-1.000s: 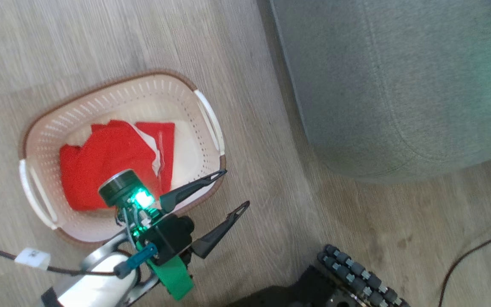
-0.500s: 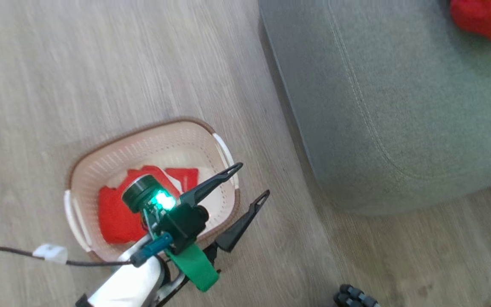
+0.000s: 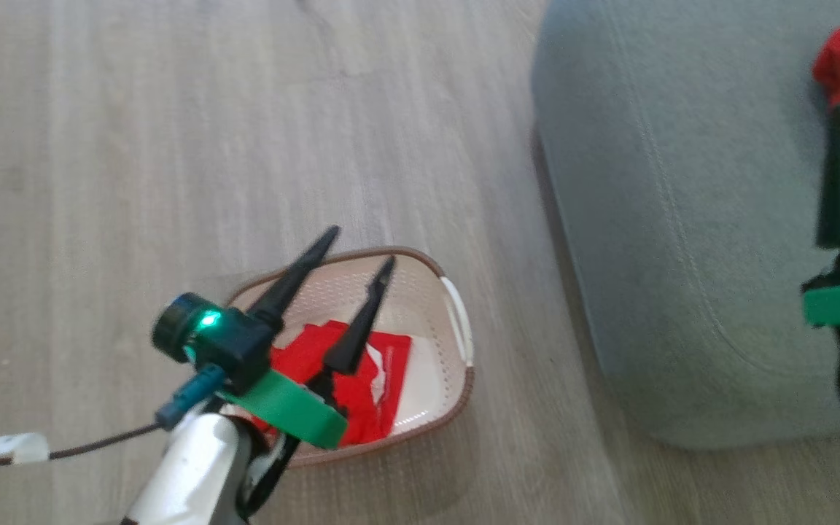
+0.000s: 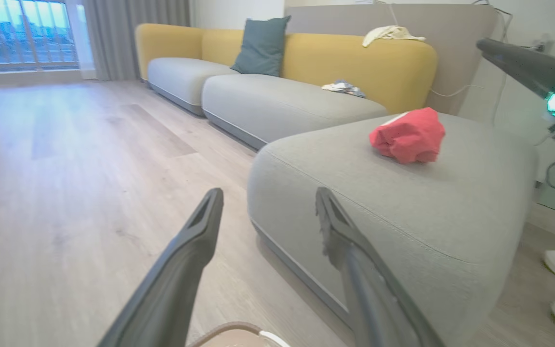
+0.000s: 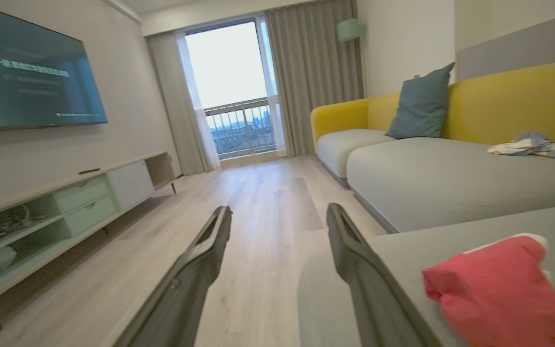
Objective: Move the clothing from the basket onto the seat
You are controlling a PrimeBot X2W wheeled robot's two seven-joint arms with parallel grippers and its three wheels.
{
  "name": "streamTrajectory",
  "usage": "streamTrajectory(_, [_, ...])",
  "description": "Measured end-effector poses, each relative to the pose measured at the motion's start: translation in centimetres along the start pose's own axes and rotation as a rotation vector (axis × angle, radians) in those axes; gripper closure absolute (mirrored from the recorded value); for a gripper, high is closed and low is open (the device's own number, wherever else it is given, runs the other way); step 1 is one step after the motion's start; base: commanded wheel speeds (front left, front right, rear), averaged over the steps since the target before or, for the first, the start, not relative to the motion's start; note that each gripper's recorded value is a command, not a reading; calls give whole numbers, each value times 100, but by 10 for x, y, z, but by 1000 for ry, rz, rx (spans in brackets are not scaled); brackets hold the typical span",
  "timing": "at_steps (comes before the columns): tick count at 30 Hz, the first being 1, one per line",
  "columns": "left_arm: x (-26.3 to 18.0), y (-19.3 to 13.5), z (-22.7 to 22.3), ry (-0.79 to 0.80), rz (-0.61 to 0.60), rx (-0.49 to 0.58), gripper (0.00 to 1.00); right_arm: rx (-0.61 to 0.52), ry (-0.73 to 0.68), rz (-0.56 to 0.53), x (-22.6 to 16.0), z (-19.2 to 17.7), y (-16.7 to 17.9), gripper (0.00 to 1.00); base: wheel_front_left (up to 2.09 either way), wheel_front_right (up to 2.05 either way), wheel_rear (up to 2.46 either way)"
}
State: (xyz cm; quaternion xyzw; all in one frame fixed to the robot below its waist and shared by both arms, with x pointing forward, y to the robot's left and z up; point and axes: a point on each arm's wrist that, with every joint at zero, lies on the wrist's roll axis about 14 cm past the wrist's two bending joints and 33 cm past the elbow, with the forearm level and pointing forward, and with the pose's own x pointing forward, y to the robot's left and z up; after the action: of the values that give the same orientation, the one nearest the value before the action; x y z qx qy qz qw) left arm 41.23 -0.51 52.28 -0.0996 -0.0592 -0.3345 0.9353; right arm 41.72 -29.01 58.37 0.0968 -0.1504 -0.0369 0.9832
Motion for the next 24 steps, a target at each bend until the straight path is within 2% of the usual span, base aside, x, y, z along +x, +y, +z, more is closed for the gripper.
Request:
streamTrajectory(7, [-34,55,35,-74,244,54,0,88,4,180,-1,-9,72,0,0,0,0])
streamTrajectory(15, [-99,110,55,-92,518,122,0,169,122,326,-25,-47,139,0,0,0,0])
streamTrajectory(18, [-119,119,61,-100,585,134,0,167,166,354,-37,-60,152,0,0,0,0])
streamTrajectory(24, [-155,122,46,-55,687,105,0,180,218,333,-53,-76,158,0,0,0,0])
